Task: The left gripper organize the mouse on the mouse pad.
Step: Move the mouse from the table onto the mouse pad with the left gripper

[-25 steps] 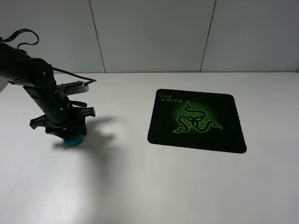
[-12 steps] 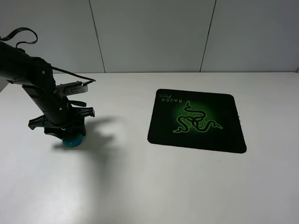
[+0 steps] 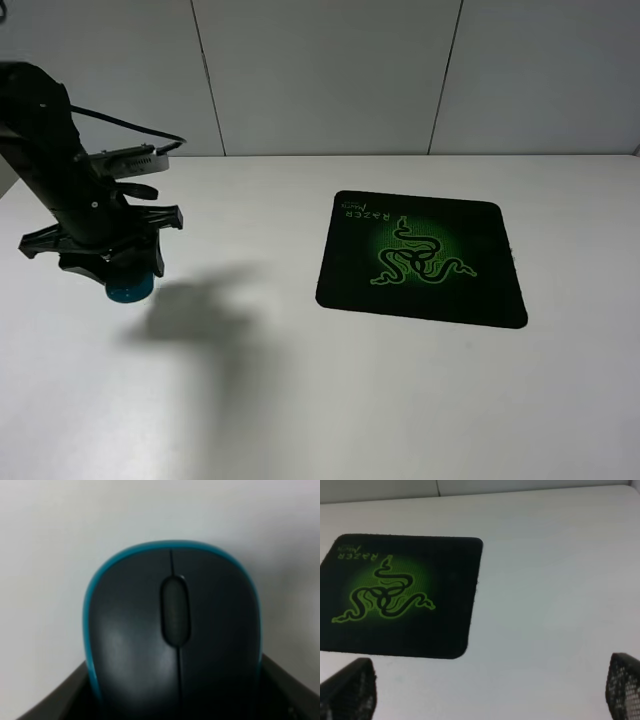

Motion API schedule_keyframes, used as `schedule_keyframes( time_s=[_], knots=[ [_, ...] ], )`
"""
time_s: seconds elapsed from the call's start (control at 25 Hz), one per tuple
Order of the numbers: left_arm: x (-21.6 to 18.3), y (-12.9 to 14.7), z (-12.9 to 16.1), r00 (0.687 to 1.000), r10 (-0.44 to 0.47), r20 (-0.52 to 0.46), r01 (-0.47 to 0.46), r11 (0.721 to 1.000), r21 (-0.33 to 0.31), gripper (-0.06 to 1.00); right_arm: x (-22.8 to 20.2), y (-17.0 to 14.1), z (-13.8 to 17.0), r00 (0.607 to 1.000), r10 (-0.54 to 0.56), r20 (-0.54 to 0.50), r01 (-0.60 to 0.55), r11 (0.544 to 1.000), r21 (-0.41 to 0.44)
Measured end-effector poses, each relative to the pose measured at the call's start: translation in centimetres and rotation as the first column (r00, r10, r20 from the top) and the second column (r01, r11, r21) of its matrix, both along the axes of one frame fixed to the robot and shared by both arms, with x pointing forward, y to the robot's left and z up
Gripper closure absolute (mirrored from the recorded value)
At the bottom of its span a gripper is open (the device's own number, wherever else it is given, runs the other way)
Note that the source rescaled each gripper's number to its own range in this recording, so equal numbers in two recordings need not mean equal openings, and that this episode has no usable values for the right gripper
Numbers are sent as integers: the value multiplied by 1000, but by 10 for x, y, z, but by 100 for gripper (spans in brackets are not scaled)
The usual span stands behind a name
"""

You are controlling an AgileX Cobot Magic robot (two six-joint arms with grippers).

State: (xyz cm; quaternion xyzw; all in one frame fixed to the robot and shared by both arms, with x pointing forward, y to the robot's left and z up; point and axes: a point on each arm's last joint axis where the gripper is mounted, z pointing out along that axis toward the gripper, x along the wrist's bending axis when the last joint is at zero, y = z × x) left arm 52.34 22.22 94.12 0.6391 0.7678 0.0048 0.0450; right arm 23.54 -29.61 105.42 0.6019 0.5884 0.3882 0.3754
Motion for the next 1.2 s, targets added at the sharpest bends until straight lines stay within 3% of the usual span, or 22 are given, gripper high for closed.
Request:
schedule_keyframes(
  time_s=[0.16, 0.44, 0.64, 0.96, 1.2],
  knots=[
    [-5, 0, 20, 1000, 2, 1, -2, 1000, -19, 94, 0, 0, 0, 1000, 0, 0, 0, 1000, 0],
    [9, -13, 60, 997, -78, 14, 79, 991, -106, 94, 0, 0, 0, 1000, 0, 0, 0, 1000, 0],
    [17, -16, 81, 994, -98, 40, 103, 987, -121, 94, 0, 0, 0, 1000, 0, 0, 0, 1000, 0],
    [20, -25, 94, 986, -153, 63, 160, 978, -137, 94, 0, 0, 0, 1000, 0, 0, 0, 1000, 0],
    [30, -61, 94, 965, -257, 44, 260, 956, -137, 94, 0, 0, 0, 1000, 0, 0, 0, 1000, 0]
  ],
)
